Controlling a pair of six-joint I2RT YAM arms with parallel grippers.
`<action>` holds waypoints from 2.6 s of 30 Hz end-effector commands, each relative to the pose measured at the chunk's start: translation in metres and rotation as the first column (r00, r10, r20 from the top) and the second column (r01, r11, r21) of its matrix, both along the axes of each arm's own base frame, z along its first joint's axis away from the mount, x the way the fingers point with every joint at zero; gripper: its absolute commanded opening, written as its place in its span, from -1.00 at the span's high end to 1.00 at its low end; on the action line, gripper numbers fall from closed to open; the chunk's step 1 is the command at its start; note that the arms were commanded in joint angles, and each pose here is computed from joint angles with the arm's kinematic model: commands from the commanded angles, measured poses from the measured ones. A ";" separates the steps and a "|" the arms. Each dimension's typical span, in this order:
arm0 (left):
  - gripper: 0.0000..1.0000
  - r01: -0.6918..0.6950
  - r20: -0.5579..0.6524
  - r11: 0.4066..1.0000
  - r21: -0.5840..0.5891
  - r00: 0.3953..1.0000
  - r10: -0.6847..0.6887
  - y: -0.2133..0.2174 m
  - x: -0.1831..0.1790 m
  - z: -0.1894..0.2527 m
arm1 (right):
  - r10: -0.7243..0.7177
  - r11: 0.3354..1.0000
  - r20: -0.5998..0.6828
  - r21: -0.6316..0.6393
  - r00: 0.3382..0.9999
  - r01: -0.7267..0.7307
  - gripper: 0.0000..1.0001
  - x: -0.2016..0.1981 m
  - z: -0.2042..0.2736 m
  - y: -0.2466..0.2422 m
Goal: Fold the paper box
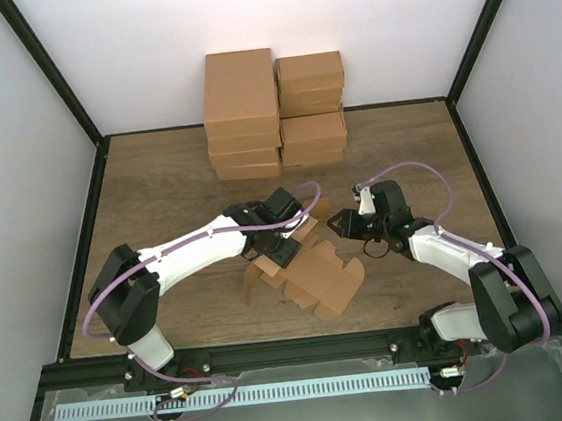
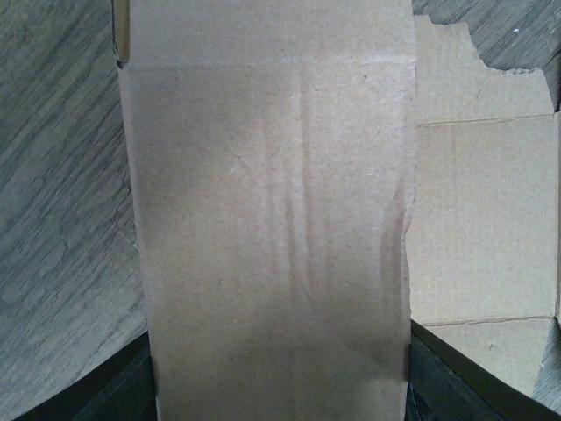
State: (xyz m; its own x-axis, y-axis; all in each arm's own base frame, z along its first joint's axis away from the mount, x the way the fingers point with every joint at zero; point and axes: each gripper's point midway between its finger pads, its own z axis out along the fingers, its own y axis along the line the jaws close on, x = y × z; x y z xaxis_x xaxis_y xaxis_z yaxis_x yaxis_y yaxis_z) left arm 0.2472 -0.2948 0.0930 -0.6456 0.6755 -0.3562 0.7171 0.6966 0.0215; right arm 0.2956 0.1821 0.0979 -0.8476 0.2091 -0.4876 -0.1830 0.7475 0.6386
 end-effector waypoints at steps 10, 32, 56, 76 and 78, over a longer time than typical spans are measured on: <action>-0.28 0.008 0.003 1.000 -0.008 1.000 -0.008 -0.005 0.000 0.001 | 0.032 0.999 -0.026 0.014 0.999 -0.032 0.94 0.006 -0.039 0.014; -0.27 0.001 0.037 0.999 -0.049 0.999 0.001 -0.007 0.002 0.014 | -0.017 0.999 -0.057 -0.049 0.998 0.014 0.99 0.023 -0.068 0.010; -0.25 -0.001 0.065 0.996 -0.092 0.998 0.007 -0.007 0.002 0.026 | 0.216 0.974 0.036 0.062 0.976 -0.218 0.99 0.017 -0.047 0.055; -0.25 -0.011 0.050 0.997 -0.076 0.999 0.014 -0.008 0.003 0.017 | 0.356 0.921 0.106 0.127 0.929 -0.367 0.98 -0.006 -0.030 0.074; -0.25 -0.013 0.047 0.997 -0.081 0.999 0.016 -0.008 0.002 0.016 | 0.371 0.914 0.100 0.135 0.923 -0.382 0.98 -0.010 -0.032 0.077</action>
State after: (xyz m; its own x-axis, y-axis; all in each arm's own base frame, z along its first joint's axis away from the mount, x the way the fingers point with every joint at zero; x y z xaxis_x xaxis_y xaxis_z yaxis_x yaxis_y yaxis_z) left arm 0.2503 -0.2953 0.1096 -0.6415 0.6420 -0.4199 0.7011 0.7128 0.0187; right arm 0.2895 0.2472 0.0576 -0.8654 -0.0074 -0.5010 -0.4189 0.5592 0.7154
